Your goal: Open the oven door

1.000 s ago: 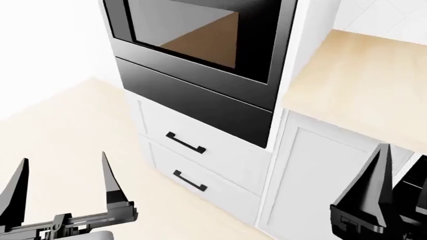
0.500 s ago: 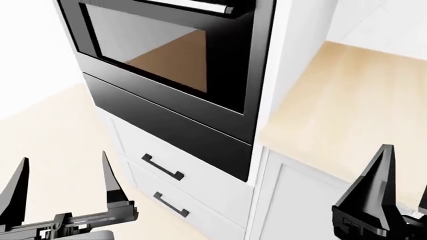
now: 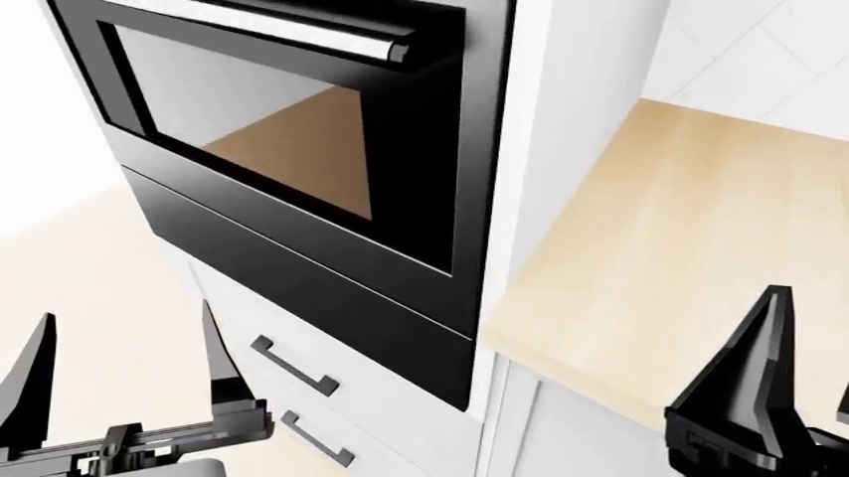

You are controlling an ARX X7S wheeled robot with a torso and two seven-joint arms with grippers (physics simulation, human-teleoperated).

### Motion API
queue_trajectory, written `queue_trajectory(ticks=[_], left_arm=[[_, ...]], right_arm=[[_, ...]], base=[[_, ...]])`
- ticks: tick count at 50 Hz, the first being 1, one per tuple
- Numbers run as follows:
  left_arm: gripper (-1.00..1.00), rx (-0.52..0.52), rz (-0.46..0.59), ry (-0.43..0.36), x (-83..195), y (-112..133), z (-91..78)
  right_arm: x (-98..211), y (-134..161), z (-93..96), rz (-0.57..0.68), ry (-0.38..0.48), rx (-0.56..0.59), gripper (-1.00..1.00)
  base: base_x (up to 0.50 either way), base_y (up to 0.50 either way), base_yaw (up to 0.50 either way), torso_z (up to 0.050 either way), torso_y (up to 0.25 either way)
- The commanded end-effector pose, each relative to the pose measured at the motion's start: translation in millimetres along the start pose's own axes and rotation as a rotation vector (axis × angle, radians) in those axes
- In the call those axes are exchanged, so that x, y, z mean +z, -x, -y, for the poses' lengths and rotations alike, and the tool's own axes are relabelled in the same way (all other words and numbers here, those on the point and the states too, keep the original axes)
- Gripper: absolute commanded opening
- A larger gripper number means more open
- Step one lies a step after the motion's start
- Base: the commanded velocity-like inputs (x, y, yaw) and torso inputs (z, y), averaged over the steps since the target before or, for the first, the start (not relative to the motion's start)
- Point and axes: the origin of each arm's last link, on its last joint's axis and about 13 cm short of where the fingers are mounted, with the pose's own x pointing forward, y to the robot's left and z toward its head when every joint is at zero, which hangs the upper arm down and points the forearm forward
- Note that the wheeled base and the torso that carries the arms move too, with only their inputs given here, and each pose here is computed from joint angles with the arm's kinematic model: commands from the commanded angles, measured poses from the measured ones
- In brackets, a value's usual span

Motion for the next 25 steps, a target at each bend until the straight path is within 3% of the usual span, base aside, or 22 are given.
queue_trajectory(ticks=[1,25], left_arm=[[1.00,0.000,0.000,-0.001,0.5,0.3,-0.2],[1.00,0.004,0.002,-0.003,1.0,0.1,-0.9]], right_arm=[[0.3,-0.5,-0.2,0.006,-0.003,-0.005,1.00],[0.4,-0.3,-0.4,0.000,-0.002,0.003,1.00]], base=[[0.00,0.00,0.00,0.000,0.000],[0.02,-0.03,0.00,0.000,0.000]])
